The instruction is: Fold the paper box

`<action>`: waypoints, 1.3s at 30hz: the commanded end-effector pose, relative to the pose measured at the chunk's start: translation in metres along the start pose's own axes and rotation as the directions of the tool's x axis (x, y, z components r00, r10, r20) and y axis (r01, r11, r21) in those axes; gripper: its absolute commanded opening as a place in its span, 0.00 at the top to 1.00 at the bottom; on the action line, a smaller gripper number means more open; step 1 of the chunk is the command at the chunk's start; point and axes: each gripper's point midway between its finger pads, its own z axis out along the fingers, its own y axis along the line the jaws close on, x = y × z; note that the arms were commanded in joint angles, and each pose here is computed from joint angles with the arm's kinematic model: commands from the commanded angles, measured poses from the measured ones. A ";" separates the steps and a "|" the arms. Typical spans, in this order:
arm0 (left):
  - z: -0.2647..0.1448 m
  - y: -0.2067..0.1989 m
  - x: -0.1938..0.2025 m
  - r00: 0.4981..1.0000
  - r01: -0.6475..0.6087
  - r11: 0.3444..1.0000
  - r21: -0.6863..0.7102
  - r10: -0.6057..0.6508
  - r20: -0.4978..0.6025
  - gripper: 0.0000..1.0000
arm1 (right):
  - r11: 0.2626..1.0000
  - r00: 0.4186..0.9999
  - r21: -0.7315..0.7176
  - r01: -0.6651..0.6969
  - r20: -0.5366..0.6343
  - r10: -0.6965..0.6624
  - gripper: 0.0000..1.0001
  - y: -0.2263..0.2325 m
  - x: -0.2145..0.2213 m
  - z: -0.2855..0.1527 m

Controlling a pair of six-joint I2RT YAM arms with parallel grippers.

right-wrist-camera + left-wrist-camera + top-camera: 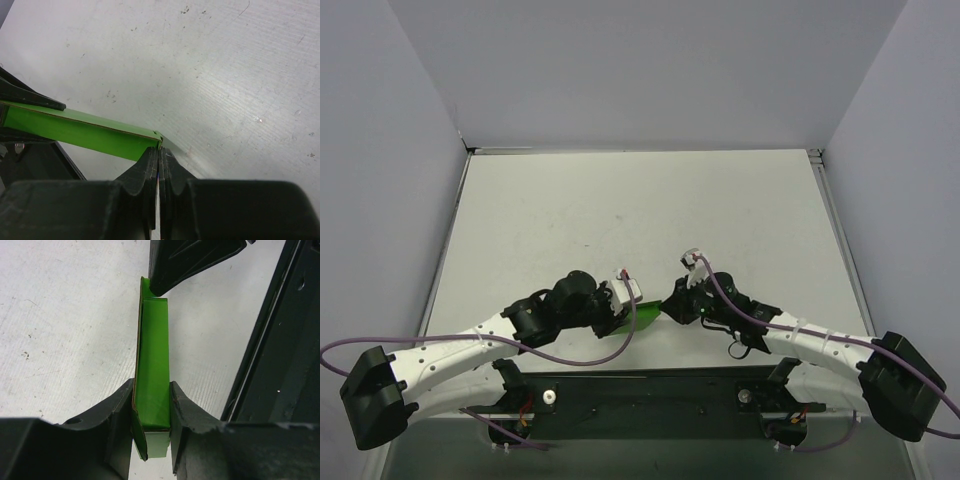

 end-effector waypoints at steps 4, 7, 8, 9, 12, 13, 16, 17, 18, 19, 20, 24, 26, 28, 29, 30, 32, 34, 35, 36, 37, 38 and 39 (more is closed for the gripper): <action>0.001 -0.007 -0.014 0.999 -0.004 1.000 0.025 0.003 0.053 0.95 | 0.991 0.993 -0.136 0.011 0.118 0.005 1.00 0.046 -0.044 0.004; 0.001 -0.006 -0.014 0.999 -0.003 1.000 0.022 0.002 0.054 0.95 | 0.991 0.994 -0.136 0.015 0.113 0.000 1.00 0.047 -0.042 0.005; 0.001 -0.006 -0.014 0.999 -0.002 1.000 0.022 0.001 0.052 0.95 | 0.990 0.994 -0.140 0.014 0.109 0.002 1.00 0.049 -0.040 0.005; 0.000 -0.006 -0.014 0.999 0.000 1.000 0.021 -0.001 0.051 0.96 | 0.990 0.994 -0.140 0.013 0.110 0.003 1.00 0.049 -0.040 0.005; 0.001 -0.006 -0.014 0.999 -0.001 1.000 0.021 -0.001 0.051 0.96 | 0.989 0.994 -0.146 0.013 0.106 0.003 1.00 0.052 -0.039 0.005; 0.001 -0.006 -0.014 0.999 0.002 1.000 0.021 -0.003 0.051 0.96 | 0.989 0.995 -0.145 0.015 0.104 0.001 1.00 0.052 -0.039 0.005; 0.002 -0.005 -0.013 0.999 0.004 1.000 0.019 -0.005 0.043 0.96 | 0.990 0.996 -0.143 0.011 0.090 0.002 1.00 0.052 -0.034 0.006; 0.002 -0.005 -0.012 0.999 0.005 1.000 0.019 -0.006 0.041 0.96 | 0.990 0.996 -0.144 0.008 0.091 0.005 1.00 0.052 -0.033 0.007; 0.002 -0.005 -0.013 0.999 0.005 1.000 0.016 -0.006 0.043 0.96 | 0.989 0.996 -0.145 0.004 0.087 0.008 1.00 0.052 -0.031 0.007; 0.002 -0.005 -0.013 0.999 0.005 1.000 0.016 -0.006 0.043 0.96 | 0.989 0.996 -0.148 0.001 0.085 0.012 1.00 0.053 -0.031 0.006; 0.001 -0.004 -0.013 0.999 0.005 1.000 0.014 -0.006 0.043 0.96 | 0.989 0.996 -0.149 -0.003 0.085 0.016 1.00 0.054 -0.031 0.006; 0.002 -0.004 -0.012 0.999 0.005 1.000 0.013 -0.005 0.039 0.96 | 0.987 0.996 -0.162 -0.003 0.089 0.017 1.00 0.060 -0.032 0.005; 0.002 -0.004 -0.011 0.999 0.005 1.000 0.008 -0.006 0.037 0.96 | 0.986 0.997 -0.166 -0.002 0.081 0.016 1.00 0.063 -0.030 0.005; 0.002 -0.003 -0.011 0.999 0.005 1.000 0.007 -0.005 0.034 0.97 | 0.985 0.997 -0.172 0.001 0.081 0.013 1.00 0.065 -0.030 0.005; 0.003 -0.004 -0.011 0.999 0.005 1.000 0.009 -0.005 0.033 0.97 | 0.985 0.997 -0.171 0.001 0.080 0.013 1.00 0.065 -0.030 0.004; 0.003 -0.004 -0.011 0.999 0.004 1.000 0.010 -0.004 0.034 0.97 | 0.985 0.997 -0.174 0.001 0.079 0.013 1.00 0.066 -0.030 0.004; 0.003 -0.003 -0.011 1.000 0.003 1.000 0.005 -0.003 0.031 0.97 | 0.984 0.997 -0.179 0.000 0.078 0.014 1.00 0.069 -0.030 0.003; 0.003 -0.004 -0.010 1.000 0.004 1.000 0.005 -0.004 0.027 0.97 | 0.985 0.997 -0.172 0.001 0.074 0.012 1.00 0.068 -0.028 0.003; 0.003 -0.003 -0.011 1.000 0.004 1.000 0.004 -0.004 0.029 0.97 | 0.985 0.998 -0.173 0.004 0.068 0.008 1.00 0.068 -0.026 0.002; 0.003 -0.004 -0.011 1.000 0.003 1.000 0.005 -0.003 0.030 0.97 | 0.986 0.998 -0.169 0.002 0.063 0.009 1.00 0.067 -0.023 0.003; 0.002 -0.004 -0.012 0.999 0.004 1.000 0.005 -0.005 0.032 0.97 | 0.987 0.998 -0.163 0.000 0.061 0.010 1.00 0.066 -0.022 0.004; 0.003 -0.003 -0.011 1.000 0.006 1.000 0.001 -0.006 0.030 0.97 | 0.988 0.999 -0.157 -0.001 0.051 0.009 1.00 0.063 -0.018 0.004; 0.002 -0.003 -0.012 0.999 0.006 1.000 0.000 -0.006 0.032 0.97 | 0.989 0.999 -0.150 -0.003 0.040 0.009 1.00 0.062 -0.014 0.005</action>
